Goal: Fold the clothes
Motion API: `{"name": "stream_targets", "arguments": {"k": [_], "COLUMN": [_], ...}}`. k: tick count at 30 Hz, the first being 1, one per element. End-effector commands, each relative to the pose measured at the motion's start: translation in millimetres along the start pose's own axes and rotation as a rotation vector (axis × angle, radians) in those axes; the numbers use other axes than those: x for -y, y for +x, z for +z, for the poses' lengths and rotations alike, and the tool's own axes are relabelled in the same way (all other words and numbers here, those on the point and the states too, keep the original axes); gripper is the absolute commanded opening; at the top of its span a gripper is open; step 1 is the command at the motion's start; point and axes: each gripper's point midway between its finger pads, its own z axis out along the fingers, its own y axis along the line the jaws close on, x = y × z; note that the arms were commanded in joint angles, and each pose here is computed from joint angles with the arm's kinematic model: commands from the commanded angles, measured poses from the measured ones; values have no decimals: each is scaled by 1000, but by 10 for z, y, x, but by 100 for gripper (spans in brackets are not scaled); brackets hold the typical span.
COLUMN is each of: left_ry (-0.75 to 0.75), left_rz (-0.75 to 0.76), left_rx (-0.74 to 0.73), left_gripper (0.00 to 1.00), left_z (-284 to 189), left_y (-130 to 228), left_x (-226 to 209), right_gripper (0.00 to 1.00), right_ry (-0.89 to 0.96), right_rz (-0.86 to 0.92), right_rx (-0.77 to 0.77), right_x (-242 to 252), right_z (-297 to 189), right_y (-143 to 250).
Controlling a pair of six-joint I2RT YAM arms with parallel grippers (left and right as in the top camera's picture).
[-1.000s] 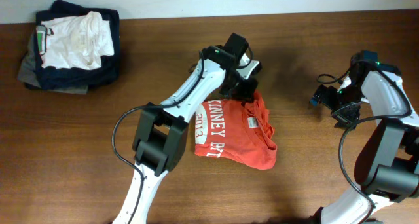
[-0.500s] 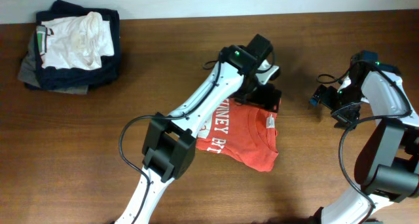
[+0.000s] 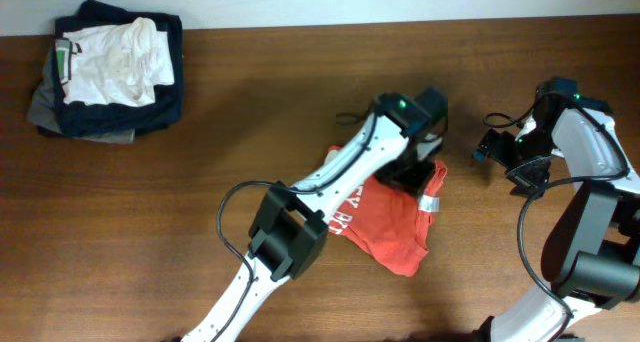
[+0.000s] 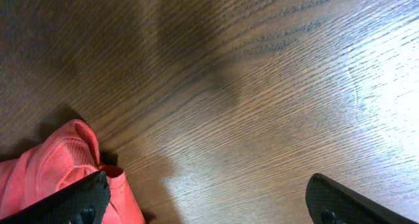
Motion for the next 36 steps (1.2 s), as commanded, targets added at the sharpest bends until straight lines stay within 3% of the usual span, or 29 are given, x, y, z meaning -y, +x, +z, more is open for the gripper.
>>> {"name": "stream_targets", "arguments": {"k": [1,3,5,8,11,13,15,18,21,23,25,30,34,35,36], "left_ry": [-42,-207,-249,-161,-170,-269,-274,-256,-151,14,104,260,373,371,370], "left_rz": [-65,-196,-323,-462,-422,-425,-437,-464,-411,-311,-213,-166,-94,-77,-58], "left_rx": [115,125,97,203,245,251,193,66,65,98,100,76,148,159,165], "left_gripper": [76,99,99,99,99,99,99,99,99,99,99,99,98,96,84], "left_z": [-652,-973,-1162,-1696,-1976,-2243,-2227,-1831,-1390,-926,-703,-229,2,20,34], "left_y": [-184,-96,90,251,341,595,855,1081,958,832,850,967,808,767,743], "left_x": [-400,-1199,-1790,-2334,-2212,-2187,-2113,-2159,-2149,-2029,-1918,-1575,-1209,-1163,-1116], "right_gripper": [99,99,99,99,99,99,98,99,99,99,99,99,99,99,99], "right_ry": [6,6,6,6,6,6,6,6,6,6,6,-23,-24,-24,-24], "right_rz": [6,6,6,6,6,6,6,6,6,6,6,-9,-10,-10,-10], "right_rx": [20,20,20,20,20,20,20,20,20,20,20,101,104,104,105], "right_x": [8,8,8,8,8,8,8,8,8,8,8,-65,-68,-68,-67], "right_z": [-43,-43,-43,-43,-43,-43,-43,-43,-43,-43,-43,-56,-57,-57,-57], "right_y": [-54,-54,-54,-54,-54,-54,-54,-54,-54,-54,-54,-254,-262,-262,-263]}}
